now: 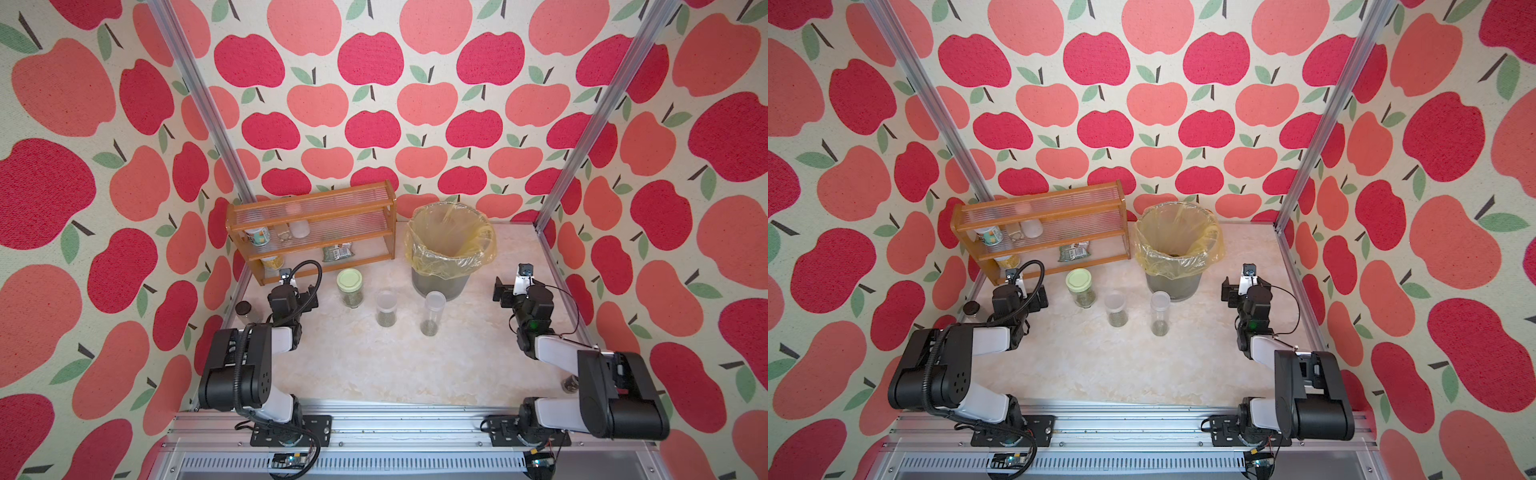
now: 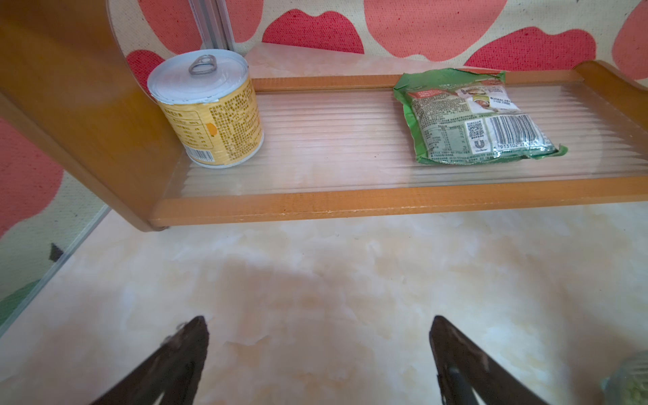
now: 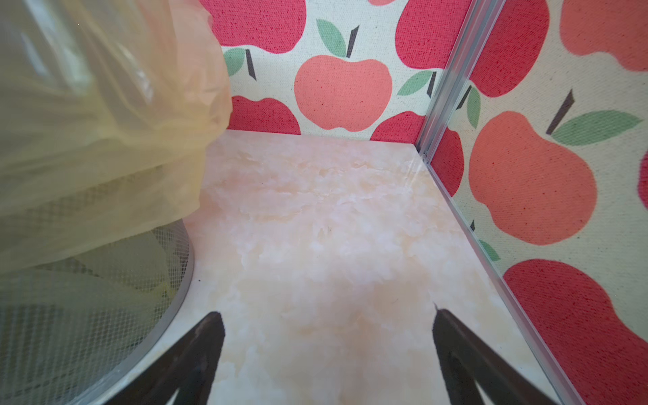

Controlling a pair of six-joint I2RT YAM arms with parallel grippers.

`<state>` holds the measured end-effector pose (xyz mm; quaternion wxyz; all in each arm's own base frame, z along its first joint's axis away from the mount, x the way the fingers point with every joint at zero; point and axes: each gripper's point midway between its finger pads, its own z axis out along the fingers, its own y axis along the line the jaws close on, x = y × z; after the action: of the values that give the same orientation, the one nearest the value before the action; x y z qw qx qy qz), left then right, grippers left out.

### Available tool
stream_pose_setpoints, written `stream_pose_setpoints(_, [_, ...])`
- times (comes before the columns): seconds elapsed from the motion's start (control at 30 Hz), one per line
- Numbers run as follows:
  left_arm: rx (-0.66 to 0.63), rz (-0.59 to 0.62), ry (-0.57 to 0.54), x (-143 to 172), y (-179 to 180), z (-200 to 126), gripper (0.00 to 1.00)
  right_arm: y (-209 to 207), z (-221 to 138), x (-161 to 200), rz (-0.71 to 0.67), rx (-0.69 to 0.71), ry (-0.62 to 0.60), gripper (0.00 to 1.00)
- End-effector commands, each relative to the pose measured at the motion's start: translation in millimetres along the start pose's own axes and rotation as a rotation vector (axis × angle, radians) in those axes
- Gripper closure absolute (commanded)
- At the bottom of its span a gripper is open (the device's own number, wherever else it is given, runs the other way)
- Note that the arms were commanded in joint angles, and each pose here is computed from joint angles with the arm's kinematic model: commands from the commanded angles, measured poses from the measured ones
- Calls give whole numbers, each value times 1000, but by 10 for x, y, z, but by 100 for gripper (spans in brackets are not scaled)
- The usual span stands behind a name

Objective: Empty moldy mung beans from jars
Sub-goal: Pick up the jar from the center of the board.

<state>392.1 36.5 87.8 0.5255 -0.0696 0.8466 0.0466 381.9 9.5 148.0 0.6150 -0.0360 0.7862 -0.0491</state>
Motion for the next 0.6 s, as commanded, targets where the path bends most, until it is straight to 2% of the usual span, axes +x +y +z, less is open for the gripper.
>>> stream_pose_setpoints(0.0, [-40, 65, 1, -187, -67, -116, 0, -19, -130, 50, 36, 12, 45, 4])
stream_pose_setpoints(0.1, [-32, 122, -36, -295, -220, -267, 0, 5, -198, -11, 113, -10, 87, 6])
stream_pose_setpoints(0.17, [-31, 145, -66, -400, -314, -405, 0, 147, -258, -61, 130, -94, 121, 10])
stream_pose_setpoints(0.27, [-22, 163, -95, -511, -433, -597, 0, 325, -434, -163, 146, -186, 93, 12])
stream_pose_setpoints(0.4, [-18, 155, -111, -575, -503, -783, 0, 620, -714, -313, 138, -327, 83, 13])
stream_pose_setpoints(0.5, [-5, 150, -129, -637, -566, -925, 0, 724, -910, -408, 153, -375, 104, 16])
stream_pose_setpoints(0.57, [42, 157, -135, -668, -666, -1000, 0, 815, -1072, -500, 166, -437, 123, 16])
